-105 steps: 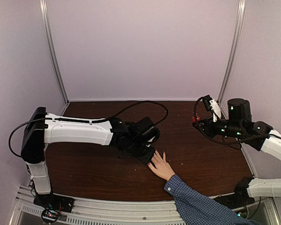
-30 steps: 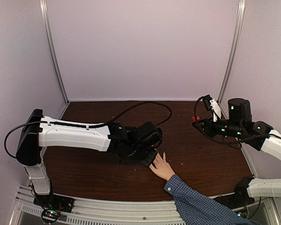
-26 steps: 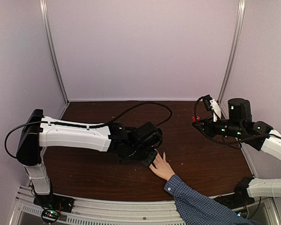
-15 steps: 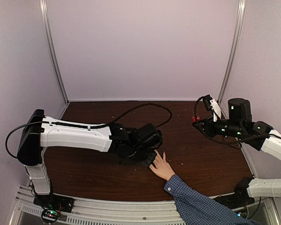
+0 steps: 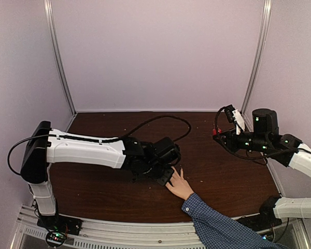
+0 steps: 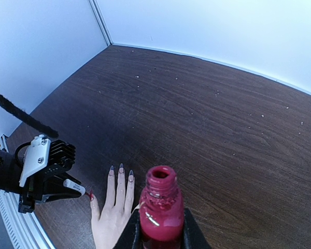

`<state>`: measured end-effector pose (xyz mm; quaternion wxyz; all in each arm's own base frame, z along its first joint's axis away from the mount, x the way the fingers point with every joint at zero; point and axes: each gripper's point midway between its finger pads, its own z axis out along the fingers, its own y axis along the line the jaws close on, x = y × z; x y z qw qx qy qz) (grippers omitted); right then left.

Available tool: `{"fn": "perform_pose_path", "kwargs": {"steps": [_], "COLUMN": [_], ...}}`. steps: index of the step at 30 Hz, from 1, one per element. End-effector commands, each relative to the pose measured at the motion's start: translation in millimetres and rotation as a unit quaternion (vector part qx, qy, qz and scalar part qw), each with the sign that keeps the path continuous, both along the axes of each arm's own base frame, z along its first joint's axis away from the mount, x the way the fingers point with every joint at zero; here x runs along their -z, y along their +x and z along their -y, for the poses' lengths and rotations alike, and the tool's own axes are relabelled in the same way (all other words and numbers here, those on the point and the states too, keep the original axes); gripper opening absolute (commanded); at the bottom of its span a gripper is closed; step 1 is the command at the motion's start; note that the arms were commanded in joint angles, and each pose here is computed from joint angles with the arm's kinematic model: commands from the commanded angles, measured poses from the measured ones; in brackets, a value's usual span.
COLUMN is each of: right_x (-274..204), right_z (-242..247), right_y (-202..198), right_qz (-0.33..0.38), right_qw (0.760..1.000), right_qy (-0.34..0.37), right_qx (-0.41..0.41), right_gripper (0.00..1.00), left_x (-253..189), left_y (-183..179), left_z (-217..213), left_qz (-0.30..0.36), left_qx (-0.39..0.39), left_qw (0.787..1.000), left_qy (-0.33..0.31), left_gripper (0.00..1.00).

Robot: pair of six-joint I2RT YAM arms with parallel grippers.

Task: Paint the nails
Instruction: Paint the nail with the hand.

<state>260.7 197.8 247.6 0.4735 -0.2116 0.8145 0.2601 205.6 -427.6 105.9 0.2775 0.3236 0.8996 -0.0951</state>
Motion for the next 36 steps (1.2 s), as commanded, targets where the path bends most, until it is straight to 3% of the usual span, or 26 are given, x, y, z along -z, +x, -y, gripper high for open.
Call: {"fn": "perform_pose_path", "kwargs": {"steps": [1,36], "right_x": [-11.1,-10.6], "right_z": [-0.6,-1.1], "right_y": [2.5,2.2], "right_qz": [0.015,0.014], "right_qw": [1.0,1.0], "right_qy": [0.016,0.016], "right_qx": [0.0,-0.002], "right_gripper": [0.0,0.0], "left_x": [-7.2,-8.2], "left_y": [7.3,12.7], "left_z": [7.5,4.1], "left_qz": [0.008,0.013], "left_qx": [-0.007,-0.017], "left_qw": [1.0,1.0], "left_qy": [-0.013,-0.008], "left_gripper": [0.0,0.0]}}
